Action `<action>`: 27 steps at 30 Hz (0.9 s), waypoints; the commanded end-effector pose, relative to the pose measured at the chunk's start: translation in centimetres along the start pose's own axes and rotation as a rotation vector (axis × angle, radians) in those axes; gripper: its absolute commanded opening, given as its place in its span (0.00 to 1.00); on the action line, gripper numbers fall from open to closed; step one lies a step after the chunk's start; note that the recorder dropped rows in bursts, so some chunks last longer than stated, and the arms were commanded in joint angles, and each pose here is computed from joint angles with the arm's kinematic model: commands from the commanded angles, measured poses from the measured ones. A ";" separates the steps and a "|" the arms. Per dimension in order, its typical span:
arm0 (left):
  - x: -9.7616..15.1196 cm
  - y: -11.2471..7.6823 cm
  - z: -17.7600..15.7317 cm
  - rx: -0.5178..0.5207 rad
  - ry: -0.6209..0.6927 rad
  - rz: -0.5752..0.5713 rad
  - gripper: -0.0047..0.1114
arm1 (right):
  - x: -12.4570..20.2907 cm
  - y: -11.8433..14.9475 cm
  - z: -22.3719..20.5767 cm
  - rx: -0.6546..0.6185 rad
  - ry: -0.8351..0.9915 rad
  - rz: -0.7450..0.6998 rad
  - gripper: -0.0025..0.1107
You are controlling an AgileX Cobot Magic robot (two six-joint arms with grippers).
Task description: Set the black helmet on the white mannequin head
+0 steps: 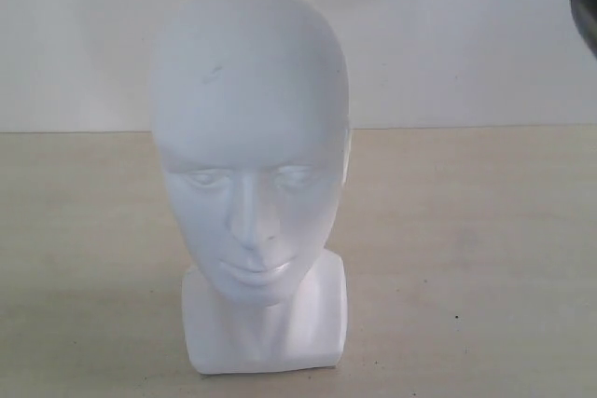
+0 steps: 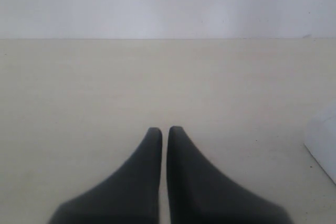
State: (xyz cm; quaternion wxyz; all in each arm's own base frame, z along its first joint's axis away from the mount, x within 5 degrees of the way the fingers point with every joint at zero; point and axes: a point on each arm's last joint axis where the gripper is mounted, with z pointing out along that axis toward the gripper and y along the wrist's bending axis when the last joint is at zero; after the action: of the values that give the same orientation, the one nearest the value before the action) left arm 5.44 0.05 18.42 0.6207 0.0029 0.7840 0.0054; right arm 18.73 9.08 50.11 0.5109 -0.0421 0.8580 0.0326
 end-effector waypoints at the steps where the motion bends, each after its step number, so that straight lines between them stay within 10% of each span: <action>1: -0.1 -0.1 0.0 0.011 -0.006 -0.007 0.08 | -3.3 -1.4 -3.9 -0.012 -0.224 -0.066 0.02; 11: -0.1 -0.1 0.0 0.011 -0.006 -0.007 0.08 | -7.3 0.2 -8.9 -0.329 -0.628 -0.100 0.02; 27: -0.1 -0.1 0.0 0.011 -0.006 -0.007 0.08 | -10.0 0.9 -13.3 -0.730 -1.061 0.250 0.02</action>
State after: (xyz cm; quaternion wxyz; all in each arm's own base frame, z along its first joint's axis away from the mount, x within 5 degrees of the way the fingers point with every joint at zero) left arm 5.44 0.05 18.42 0.6207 0.0029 0.7840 0.0054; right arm 13.83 10.69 62.90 0.7603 -0.1119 0.5199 0.3730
